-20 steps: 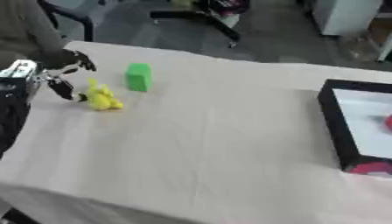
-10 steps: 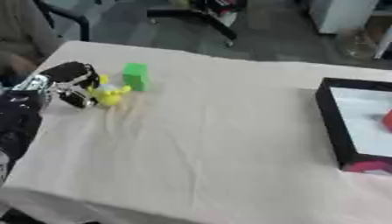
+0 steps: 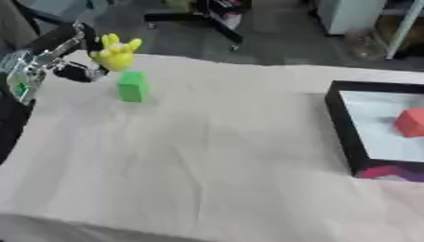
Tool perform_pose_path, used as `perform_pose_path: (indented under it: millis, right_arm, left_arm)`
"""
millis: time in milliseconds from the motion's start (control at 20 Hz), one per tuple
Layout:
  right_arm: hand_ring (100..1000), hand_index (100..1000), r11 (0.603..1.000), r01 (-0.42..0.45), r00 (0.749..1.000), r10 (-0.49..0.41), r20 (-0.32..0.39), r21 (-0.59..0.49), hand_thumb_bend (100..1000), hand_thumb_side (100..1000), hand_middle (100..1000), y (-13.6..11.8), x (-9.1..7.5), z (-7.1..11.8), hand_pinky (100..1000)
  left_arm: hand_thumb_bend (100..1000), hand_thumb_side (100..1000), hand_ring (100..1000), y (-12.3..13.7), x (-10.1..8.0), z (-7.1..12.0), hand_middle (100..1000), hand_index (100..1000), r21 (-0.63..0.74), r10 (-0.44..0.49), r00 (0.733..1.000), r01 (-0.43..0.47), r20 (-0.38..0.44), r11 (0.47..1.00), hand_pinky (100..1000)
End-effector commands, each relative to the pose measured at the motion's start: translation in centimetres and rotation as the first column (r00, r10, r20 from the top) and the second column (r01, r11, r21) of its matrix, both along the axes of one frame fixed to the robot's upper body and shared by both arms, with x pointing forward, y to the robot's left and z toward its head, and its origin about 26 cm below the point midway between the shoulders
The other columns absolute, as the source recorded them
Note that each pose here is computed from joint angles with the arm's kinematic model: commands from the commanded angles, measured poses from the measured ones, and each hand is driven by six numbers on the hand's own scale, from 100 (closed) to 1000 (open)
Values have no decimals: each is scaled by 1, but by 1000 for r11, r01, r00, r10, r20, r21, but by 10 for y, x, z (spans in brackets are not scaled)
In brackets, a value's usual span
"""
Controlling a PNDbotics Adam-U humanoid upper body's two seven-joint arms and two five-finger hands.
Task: Pick up the objects with one hand, pass them to the other hand, and then place them into the box on the other side of the table.
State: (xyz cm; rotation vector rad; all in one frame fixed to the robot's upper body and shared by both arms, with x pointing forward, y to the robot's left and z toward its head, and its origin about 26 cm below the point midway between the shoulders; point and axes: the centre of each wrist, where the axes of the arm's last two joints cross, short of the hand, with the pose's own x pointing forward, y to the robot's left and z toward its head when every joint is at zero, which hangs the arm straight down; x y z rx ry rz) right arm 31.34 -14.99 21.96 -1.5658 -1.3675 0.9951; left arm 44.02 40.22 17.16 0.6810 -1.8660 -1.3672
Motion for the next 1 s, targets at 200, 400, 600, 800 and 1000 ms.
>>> perform_pose_path:
  millis: [200, 400, 600, 800, 1000]
  right_arm:
    - [946, 1000, 958, -264, 959, 248, -138, -114, 305, 306, 955, 52, -11, 19, 1000]
    - [968, 1000, 934, -324, 935, 292, -201, -150, 330, 323, 981, 73, -14, 24, 1000]
    - [980, 1000, 911, -386, 901, 337, -274, -148, 360, 312, 1000, 89, -17, 25, 1000]
    - [987, 1000, 888, -438, 857, 366, -362, -139, 408, 245, 1000, 103, -18, 24, 1000]
    - [987, 1000, 876, -462, 838, 382, -390, -136, 402, 247, 1000, 111, -17, 22, 1000]
  left_arm:
    - [100, 145, 413, -93, 17, 1, 335, 416, -136, -245, 956, 225, -159, 965, 648]
    - [105, 149, 420, -136, 18, 4, 341, 420, -143, -305, 931, 280, -202, 949, 651]
    - [108, 148, 420, -163, 18, 8, 342, 421, -125, -348, 917, 329, -193, 936, 653]
    - [106, 156, 423, -179, 20, 2, 345, 424, -99, -380, 900, 367, -213, 925, 656]
    - [107, 156, 423, -188, 21, -2, 344, 424, -84, -403, 886, 395, -229, 915, 656]
